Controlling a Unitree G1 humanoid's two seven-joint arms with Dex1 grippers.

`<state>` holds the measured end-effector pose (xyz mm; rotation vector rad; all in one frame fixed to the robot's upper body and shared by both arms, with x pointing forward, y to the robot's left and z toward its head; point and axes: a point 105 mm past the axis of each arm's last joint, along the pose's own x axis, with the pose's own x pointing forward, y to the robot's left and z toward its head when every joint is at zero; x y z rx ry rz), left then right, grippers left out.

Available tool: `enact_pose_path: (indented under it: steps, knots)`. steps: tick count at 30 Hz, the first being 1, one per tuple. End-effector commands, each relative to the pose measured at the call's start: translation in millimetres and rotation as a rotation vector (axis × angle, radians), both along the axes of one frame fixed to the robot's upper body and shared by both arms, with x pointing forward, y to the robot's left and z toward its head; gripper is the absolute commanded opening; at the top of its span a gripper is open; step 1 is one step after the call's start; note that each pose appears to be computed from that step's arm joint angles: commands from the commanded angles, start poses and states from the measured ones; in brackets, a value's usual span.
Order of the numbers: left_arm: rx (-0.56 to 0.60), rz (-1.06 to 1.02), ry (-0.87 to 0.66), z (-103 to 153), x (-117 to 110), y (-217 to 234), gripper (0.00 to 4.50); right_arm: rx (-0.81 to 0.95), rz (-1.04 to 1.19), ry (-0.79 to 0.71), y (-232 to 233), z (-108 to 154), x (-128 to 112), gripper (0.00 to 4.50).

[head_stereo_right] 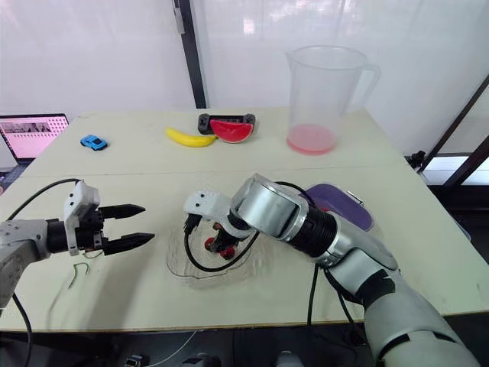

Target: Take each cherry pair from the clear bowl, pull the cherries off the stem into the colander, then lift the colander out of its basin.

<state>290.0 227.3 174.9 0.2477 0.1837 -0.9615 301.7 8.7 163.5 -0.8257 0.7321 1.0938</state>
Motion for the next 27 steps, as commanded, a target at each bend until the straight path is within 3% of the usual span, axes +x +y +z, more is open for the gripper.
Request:
enact_pose_path:
  steps: [1, 27]
  knots:
    - [0.011, -0.007, -0.025, 5.3, 0.1, -1.1, 4.50, -0.019, -0.022, -0.006, -3.7, -2.4, -0.6, 2.53]
    - [-0.026, -0.056, -0.061, 18.9, 2.6, -7.4, 4.50, -0.043, -0.077, 0.054, 0.0, -20.3, -2.0, 2.53]
